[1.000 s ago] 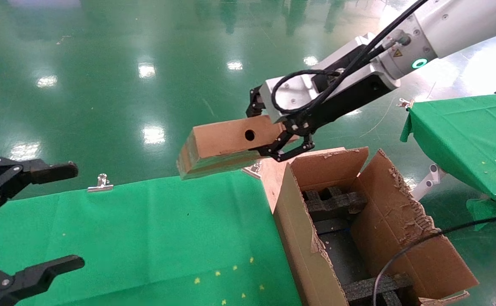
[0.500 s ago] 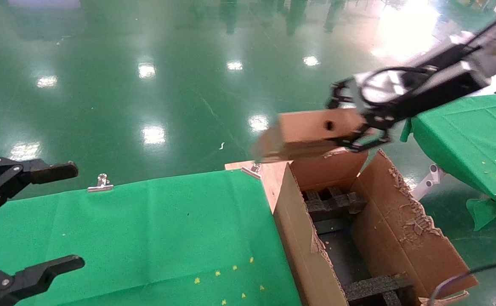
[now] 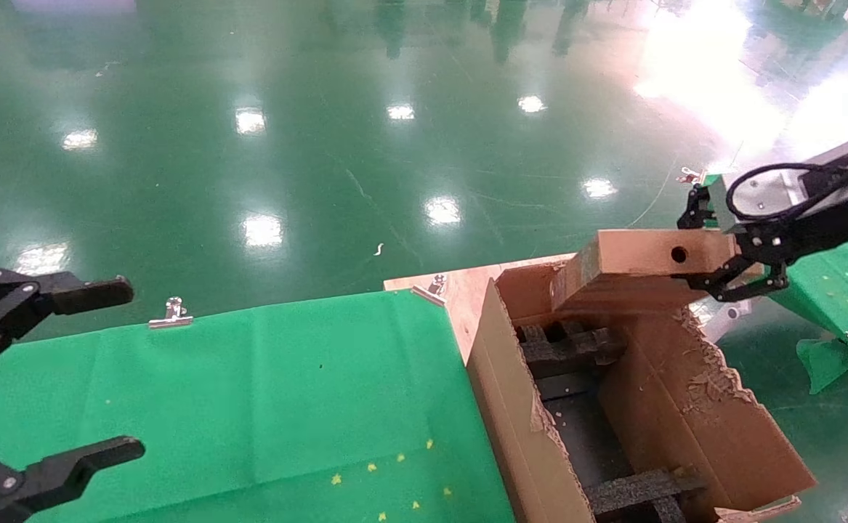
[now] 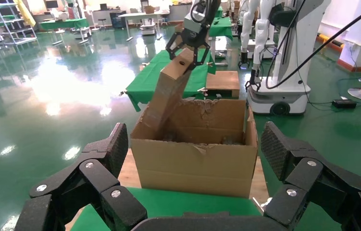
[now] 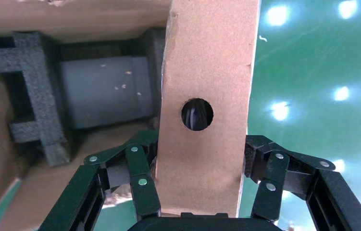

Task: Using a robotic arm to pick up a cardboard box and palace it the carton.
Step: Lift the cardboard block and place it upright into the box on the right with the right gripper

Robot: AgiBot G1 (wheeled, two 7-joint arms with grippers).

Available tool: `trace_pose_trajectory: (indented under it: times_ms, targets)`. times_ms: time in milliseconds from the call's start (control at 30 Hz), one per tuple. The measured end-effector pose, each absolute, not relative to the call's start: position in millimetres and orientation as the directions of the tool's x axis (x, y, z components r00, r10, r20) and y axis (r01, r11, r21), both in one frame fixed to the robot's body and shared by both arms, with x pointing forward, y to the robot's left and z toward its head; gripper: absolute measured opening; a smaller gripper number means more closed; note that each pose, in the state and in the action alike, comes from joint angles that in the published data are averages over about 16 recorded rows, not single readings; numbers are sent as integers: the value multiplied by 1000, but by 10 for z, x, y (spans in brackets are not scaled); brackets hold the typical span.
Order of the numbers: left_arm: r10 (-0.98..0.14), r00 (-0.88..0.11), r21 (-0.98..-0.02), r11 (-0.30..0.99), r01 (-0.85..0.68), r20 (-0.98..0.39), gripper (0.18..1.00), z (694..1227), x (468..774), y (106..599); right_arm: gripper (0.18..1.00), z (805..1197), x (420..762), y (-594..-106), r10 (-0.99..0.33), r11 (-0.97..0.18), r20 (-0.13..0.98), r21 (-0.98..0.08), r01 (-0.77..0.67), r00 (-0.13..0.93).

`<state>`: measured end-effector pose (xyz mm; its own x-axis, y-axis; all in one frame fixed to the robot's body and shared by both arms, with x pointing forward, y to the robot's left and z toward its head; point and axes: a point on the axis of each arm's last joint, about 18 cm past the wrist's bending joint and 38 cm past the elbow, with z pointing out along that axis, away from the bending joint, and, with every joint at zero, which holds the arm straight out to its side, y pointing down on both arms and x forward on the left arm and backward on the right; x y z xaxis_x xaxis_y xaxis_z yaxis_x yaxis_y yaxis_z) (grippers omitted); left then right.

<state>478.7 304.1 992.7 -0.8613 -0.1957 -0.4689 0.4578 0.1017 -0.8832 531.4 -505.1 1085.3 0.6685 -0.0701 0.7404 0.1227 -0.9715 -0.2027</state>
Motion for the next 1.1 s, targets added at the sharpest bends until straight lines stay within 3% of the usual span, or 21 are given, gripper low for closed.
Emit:
trace_pose_trajectory:
  times_ms: [300, 600, 900, 1100]
  targets:
    - [-196, -861, -883, 102, 458, -469, 1001, 9927, 4788, 3042, 322, 10689, 5305, -5162, -147, -964, 709, -260, 62, 690]
    - [-196, -861, -883, 102, 458, -469, 1001, 9927, 4788, 3042, 319, 10420, 5332, -5277, -386, -892, 603, -437, -116, 698]
    - [-196, -861, -883, 102, 458, -469, 1001, 9927, 4788, 3042, 313, 10170, 5337, -5470, -706, -672, 394, -636, -380, 589]
    - [-196, -861, -883, 102, 457, -469, 1001, 9927, 4788, 3042, 309, 10046, 5331, -5591, -847, -487, 246, -715, -501, 472]
